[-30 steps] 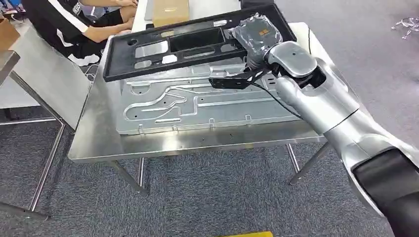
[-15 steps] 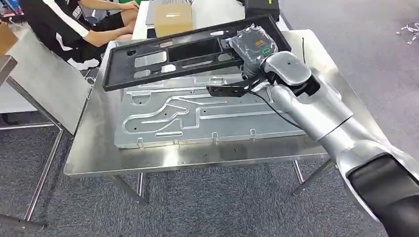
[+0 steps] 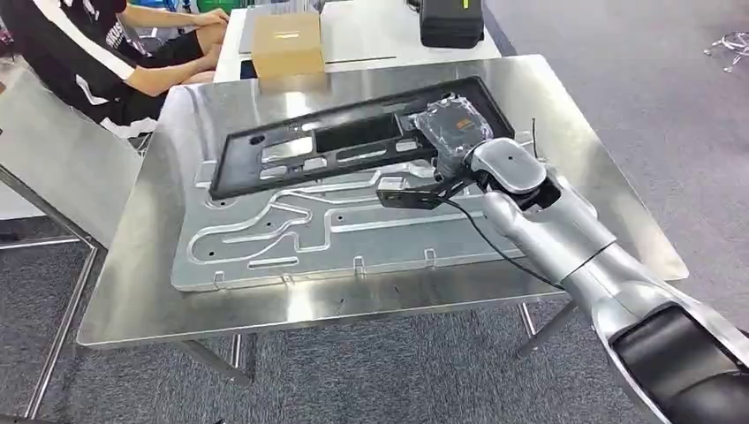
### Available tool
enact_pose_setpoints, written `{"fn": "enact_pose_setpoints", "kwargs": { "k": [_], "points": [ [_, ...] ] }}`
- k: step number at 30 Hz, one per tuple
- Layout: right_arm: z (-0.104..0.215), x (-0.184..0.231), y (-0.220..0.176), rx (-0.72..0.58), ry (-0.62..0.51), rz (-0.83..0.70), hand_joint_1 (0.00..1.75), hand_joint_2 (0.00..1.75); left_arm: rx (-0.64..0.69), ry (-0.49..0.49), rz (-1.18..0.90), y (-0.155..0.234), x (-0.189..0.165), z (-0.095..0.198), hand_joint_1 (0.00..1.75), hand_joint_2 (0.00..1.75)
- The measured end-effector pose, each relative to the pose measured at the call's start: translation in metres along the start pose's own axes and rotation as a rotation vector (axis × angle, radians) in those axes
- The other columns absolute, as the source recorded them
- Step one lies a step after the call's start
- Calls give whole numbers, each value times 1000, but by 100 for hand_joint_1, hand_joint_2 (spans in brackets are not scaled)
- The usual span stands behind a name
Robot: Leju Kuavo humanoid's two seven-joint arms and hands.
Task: Take the parts from the cabinet and place them on the table.
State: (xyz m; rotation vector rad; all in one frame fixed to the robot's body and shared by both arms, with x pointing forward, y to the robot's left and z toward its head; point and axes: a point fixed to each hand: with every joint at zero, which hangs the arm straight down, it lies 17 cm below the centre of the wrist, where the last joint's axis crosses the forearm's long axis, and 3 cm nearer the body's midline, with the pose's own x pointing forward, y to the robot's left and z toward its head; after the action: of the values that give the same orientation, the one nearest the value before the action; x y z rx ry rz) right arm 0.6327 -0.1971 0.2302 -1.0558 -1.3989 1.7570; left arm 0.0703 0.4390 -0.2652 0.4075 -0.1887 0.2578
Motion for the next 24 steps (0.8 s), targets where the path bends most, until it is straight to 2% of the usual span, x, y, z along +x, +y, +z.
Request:
{"fn": "enact_pose_setpoints", "kwargs": {
  "k": [9,24],
  "points": [
    [1,5,11,13,-3,-15,175,175,-5,-3,-3,-3,1,1,0,175],
    [19,46,91,64,-47,-134,175,175,-65,-60,14,-21,8,5,0,175]
  ]
}}
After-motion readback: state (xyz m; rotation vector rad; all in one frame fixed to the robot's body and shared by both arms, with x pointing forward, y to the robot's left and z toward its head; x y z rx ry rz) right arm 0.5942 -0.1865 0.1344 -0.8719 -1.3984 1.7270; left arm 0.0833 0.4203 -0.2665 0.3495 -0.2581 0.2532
